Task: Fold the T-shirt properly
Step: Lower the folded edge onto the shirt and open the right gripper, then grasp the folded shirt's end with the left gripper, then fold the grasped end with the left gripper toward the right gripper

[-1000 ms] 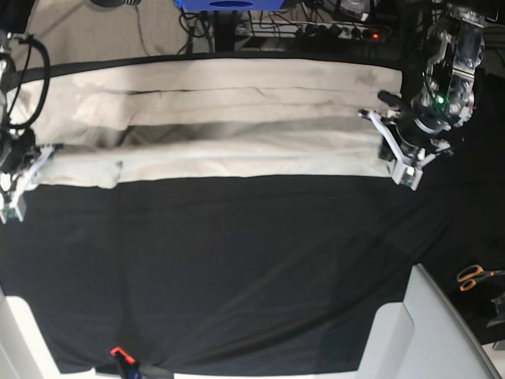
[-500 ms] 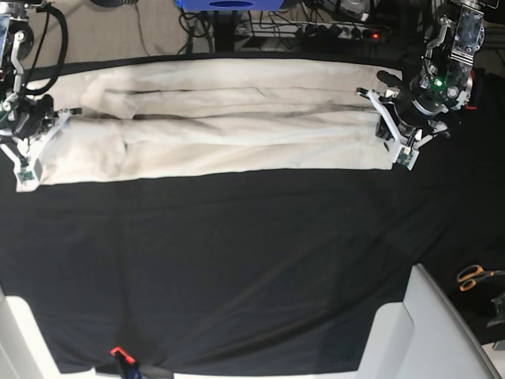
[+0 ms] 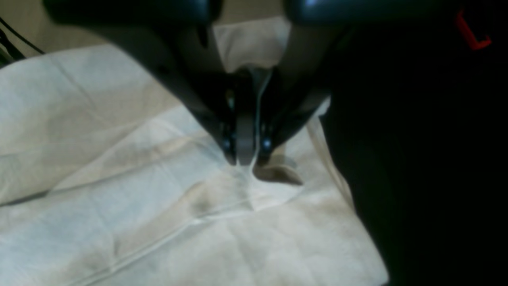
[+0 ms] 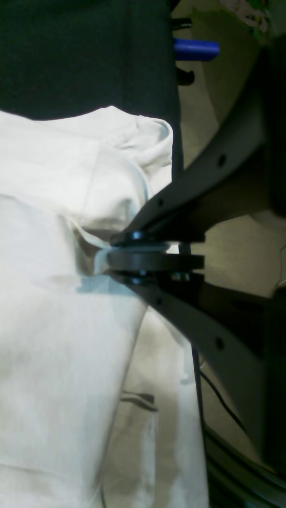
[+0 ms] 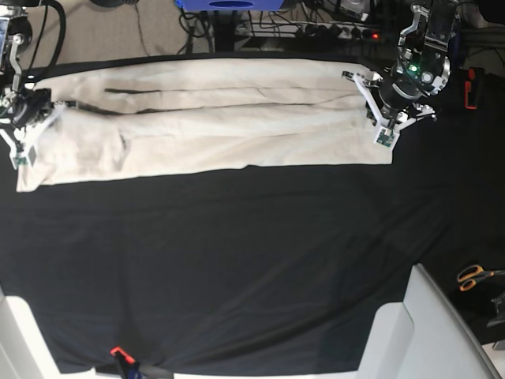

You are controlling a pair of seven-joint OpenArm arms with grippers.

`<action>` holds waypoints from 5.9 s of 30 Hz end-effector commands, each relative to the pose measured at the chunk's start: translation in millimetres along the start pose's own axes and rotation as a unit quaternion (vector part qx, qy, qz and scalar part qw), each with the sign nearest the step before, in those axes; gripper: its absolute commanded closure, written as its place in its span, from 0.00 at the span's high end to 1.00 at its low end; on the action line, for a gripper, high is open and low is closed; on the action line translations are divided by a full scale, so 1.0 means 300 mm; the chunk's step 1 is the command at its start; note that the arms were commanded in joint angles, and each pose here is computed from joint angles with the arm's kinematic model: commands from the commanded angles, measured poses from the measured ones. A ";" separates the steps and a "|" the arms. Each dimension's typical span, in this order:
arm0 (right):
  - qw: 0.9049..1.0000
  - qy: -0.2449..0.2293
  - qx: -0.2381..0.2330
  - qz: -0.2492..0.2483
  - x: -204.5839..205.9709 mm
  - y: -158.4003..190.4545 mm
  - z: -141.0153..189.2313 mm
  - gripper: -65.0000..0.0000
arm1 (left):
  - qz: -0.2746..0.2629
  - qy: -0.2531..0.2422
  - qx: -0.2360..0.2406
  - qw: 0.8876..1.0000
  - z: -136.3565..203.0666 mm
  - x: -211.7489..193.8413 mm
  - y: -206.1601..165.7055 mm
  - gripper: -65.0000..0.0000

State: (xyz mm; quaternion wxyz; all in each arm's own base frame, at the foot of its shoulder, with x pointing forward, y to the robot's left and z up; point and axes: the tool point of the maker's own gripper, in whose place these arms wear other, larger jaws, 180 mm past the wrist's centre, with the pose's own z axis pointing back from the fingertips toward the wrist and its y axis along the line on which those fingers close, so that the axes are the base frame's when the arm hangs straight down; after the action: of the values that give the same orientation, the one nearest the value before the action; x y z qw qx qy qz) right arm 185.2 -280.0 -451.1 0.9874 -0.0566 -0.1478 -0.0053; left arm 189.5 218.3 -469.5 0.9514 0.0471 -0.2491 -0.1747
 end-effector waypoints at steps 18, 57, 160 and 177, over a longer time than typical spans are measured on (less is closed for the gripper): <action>1.000 -0.013 -0.010 0.001 0.022 -0.042 -0.011 0.03 | -0.008 0.011 -0.005 1.000 -0.012 -0.036 -0.013 0.00; 0.990 -0.133 0.037 0.026 0.381 -0.038 -0.038 0.04 | 0.066 -0.058 -0.003 0.996 -0.041 0.210 -0.040 0.00; 0.988 -0.156 -0.020 -0.013 0.055 -0.185 0.038 0.08 | 0.327 -0.076 -0.174 0.926 -0.085 -0.117 -0.023 0.63; 0.988 -0.154 -0.013 -0.020 0.045 -0.163 0.029 0.08 | 0.331 -0.111 -0.102 0.931 -0.061 -0.061 0.208 0.00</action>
State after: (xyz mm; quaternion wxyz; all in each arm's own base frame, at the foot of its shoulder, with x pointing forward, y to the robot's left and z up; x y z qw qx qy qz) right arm 187.9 -320.7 -442.8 0.9573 -0.0585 -0.2822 -0.0213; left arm 201.4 262.8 -488.7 0.9166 -0.1838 -0.3321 0.1258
